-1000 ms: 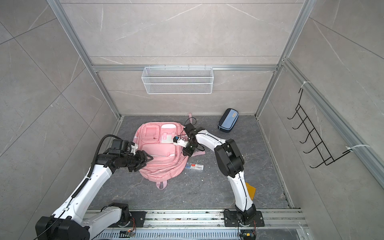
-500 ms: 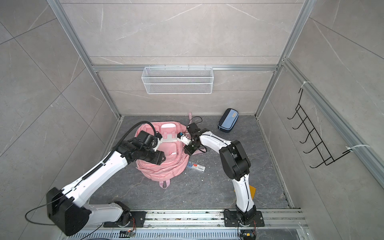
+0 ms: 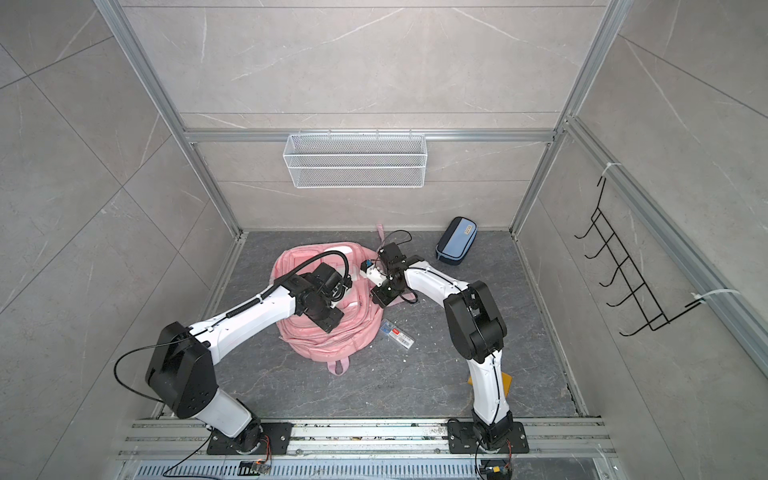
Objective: Pack the student bag
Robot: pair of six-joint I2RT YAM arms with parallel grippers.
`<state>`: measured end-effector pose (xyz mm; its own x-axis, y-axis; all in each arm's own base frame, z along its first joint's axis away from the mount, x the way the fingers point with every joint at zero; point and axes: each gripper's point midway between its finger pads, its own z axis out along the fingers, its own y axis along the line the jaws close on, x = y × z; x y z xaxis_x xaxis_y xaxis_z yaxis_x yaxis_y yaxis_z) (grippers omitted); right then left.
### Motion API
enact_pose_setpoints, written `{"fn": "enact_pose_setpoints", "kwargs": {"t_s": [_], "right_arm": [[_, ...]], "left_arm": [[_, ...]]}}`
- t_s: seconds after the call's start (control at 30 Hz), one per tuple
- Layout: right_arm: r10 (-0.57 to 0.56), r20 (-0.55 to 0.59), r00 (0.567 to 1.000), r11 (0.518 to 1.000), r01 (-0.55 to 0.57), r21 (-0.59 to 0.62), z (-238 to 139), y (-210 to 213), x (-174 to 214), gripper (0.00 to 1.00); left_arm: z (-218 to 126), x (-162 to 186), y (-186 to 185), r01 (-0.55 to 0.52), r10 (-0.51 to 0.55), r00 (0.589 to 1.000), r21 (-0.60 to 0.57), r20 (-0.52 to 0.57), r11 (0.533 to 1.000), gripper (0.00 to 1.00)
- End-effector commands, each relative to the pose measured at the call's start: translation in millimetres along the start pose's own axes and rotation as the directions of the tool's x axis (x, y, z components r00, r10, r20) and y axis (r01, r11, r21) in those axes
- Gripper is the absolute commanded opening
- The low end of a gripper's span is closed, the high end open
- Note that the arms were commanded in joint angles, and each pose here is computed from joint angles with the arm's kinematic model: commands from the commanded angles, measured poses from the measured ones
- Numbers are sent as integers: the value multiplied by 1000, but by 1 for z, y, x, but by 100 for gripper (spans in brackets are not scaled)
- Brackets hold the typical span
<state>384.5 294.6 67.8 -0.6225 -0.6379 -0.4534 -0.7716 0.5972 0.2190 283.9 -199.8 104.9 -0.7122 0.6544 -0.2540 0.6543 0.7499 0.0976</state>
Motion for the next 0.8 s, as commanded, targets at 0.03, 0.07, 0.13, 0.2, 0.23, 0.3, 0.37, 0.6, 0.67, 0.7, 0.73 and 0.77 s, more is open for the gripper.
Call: {"fn": "enact_pose_setpoints", "kwargs": {"t_s": [0.03,0.07,0.13,0.2,0.23,0.3,0.37,0.6,0.67,0.7,0.73,0.77], "right_arm": [[14,18,1000,1000,-14,8,-19,1,-8,0],[14,20,1000,1000,-14,6,-20,1,-9,0],[12,20,1000,1000,-12,0,-20,2,-9,0],[8,22,1000,1000,-8,-3,-21,3,-9,0],[6,22,1000,1000,-6,-4,-21,3,-9,0],[-1,23,1000,1000,1,-1,-23,4,-9,0],[-12,22,1000,1000,12,0,-25,5,-8,0],[-39,43,998,999,39,-7,-35,13,-3,0],[-48,59,997,999,49,-14,-41,18,-3,0],[-61,68,996,998,62,-18,-44,23,-3,0],[-77,75,994,997,79,-24,-46,29,-3,0],[-95,81,992,995,97,-29,-49,35,-4,0]], "left_arm": [[17,-4,9,-24,23,1000,-61,-15,998,59],[23,-3,13,-22,19,999,-89,-29,996,59],[32,-4,22,-11,5,999,-144,-37,990,55],[36,-8,30,4,-10,1000,-195,-29,981,48],[37,-10,34,14,-21,999,-211,-27,977,43],[36,-13,34,26,-31,999,-214,-21,977,33],[33,-17,32,39,-40,999,-196,-2,980,18],[-8,-40,31,216,-205,967,-62,153,974,0],[-25,-46,36,291,-283,939,-9,193,957,0],[-36,-49,39,318,-313,925,13,214,948,0],[-44,-50,42,346,-343,912,28,224,938,0],[-50,-50,45,369,-368,903,39,223,929,0]]}}
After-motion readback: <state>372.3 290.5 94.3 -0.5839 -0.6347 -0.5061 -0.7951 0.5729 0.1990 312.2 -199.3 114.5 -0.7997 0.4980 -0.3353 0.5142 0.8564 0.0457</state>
